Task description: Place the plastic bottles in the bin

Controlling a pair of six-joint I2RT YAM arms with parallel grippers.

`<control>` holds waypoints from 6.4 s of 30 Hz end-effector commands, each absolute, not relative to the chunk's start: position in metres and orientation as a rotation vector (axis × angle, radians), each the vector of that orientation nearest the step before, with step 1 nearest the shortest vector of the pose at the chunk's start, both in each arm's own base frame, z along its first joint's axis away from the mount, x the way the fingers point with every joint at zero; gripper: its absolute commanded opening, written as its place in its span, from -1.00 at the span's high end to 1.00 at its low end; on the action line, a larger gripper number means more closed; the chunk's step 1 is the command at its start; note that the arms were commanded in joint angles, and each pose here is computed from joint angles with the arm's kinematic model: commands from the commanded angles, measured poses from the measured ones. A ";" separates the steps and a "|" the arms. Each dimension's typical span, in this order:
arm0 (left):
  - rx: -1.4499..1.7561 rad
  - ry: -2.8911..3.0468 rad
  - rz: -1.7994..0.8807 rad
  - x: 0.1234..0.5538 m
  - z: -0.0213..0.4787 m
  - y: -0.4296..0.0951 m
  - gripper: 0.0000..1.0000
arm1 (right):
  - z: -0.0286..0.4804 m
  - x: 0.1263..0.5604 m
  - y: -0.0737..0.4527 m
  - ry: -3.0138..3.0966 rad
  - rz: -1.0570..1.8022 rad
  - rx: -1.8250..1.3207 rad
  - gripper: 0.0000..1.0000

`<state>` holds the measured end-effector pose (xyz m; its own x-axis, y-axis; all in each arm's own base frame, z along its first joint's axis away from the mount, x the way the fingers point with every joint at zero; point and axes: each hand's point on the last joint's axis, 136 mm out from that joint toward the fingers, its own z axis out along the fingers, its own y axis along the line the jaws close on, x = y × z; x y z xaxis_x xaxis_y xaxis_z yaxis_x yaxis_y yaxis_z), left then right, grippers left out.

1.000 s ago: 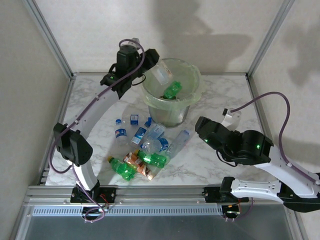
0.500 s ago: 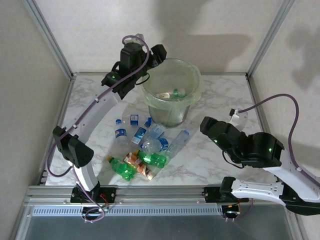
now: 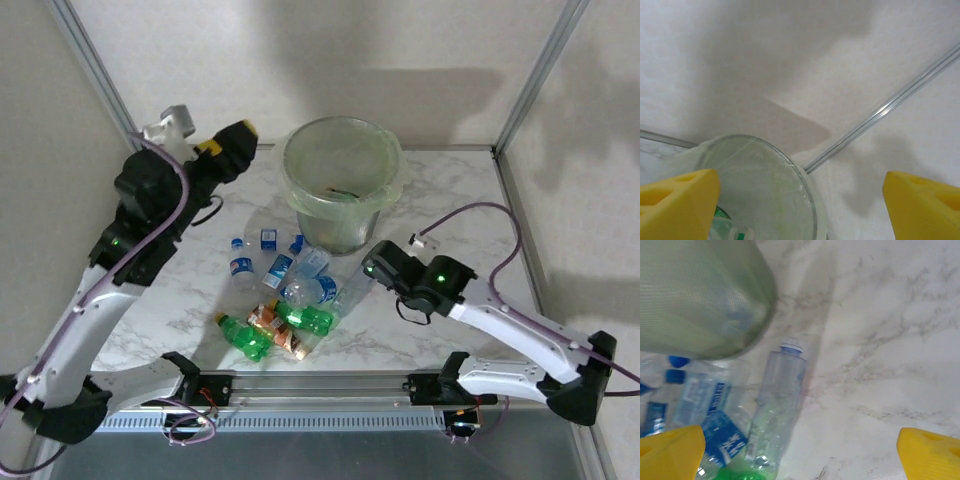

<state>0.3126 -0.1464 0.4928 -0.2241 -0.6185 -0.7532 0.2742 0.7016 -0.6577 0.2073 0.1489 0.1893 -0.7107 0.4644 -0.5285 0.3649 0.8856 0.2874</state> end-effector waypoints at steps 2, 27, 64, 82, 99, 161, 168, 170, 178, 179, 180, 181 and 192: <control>-0.306 1.731 -0.725 0.311 0.439 -0.131 -0.84 | 0.161 0.217 0.166 2.476 0.352 0.708 -0.97; -0.412 1.789 -0.769 0.312 0.397 -0.123 -0.99 | 0.084 0.246 0.191 2.557 0.353 0.778 -0.97; -0.411 1.830 -0.843 0.303 0.382 -0.129 -0.89 | 0.041 0.223 0.152 2.649 0.078 0.904 -0.69; -0.413 1.831 -0.833 0.306 0.381 -0.128 -0.86 | 0.042 0.265 0.095 2.682 0.173 0.784 -0.72; -0.440 1.818 -0.782 0.300 0.383 -0.113 -0.86 | 0.032 0.279 0.084 2.727 0.112 0.769 -0.36; -0.423 1.828 -0.838 0.327 0.397 -0.132 -0.84 | 0.488 0.361 0.140 1.772 0.745 0.318 -0.21; -0.440 1.822 -0.768 0.334 0.397 -0.121 -0.99 | 0.486 0.401 0.182 1.795 0.733 0.233 -0.21; -0.444 1.816 -0.747 0.337 0.397 -0.117 -0.99 | 0.482 0.414 0.193 1.811 0.721 0.210 -0.21; -0.434 1.816 -0.707 0.352 0.394 -0.111 -0.99 | 0.445 0.454 0.236 1.896 0.714 0.163 -0.22; -0.435 1.817 -0.702 0.353 0.393 -0.110 -0.99 | 0.439 0.459 0.241 1.909 0.723 0.163 -0.22; -0.436 1.821 -0.697 0.355 0.391 -0.110 -0.99 | 0.433 0.462 0.247 1.921 0.733 0.162 -0.21; -0.438 1.822 -0.693 0.357 0.390 -0.109 -0.99 | 0.427 0.465 0.252 1.933 0.744 0.159 -0.22; -0.454 1.840 -0.689 0.367 0.384 -0.103 -0.97 | 0.364 0.485 0.281 2.112 0.730 0.188 -0.59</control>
